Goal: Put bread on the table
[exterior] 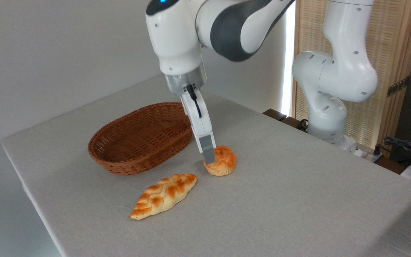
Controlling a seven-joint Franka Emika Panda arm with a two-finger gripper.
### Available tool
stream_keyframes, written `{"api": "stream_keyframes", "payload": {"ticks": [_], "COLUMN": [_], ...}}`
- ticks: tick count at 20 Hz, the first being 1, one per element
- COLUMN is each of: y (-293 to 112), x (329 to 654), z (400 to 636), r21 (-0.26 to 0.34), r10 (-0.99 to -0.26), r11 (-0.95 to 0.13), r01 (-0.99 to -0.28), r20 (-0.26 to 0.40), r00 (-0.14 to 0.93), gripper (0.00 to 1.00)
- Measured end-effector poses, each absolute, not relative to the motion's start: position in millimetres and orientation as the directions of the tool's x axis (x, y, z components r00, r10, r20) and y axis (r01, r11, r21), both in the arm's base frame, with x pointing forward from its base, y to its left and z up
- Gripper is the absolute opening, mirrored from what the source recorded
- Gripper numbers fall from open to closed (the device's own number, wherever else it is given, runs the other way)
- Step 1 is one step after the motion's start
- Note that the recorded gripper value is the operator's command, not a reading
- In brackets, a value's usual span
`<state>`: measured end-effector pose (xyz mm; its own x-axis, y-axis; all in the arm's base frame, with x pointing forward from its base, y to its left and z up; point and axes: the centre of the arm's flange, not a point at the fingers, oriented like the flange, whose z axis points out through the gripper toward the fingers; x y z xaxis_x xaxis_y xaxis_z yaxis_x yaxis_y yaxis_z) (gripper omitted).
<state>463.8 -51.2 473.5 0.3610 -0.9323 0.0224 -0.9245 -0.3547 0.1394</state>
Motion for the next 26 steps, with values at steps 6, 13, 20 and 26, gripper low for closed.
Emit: {"api": "stream_keyframes", "payload": {"ticks": [6, 13, 20, 26], "y": [-42, -36, -33, -30], "x": [488, 518, 538, 540], "z": [551, 616, 627, 629], "r21": [0.017, 0.038, 0.034, 0.015], "r10": [-0.86, -0.788, -0.724, -0.726], "r11": [-0.503, -0.609, -0.684, -0.685], "r01": [-0.864, -0.792, -0.728, -0.729], "r20": [0.092, 0.09, 0.089, 0.072], "r00": [0.502, 0.609, 0.684, 0.684], "gripper": [1.0, 1.0, 1.0, 1.0]}}
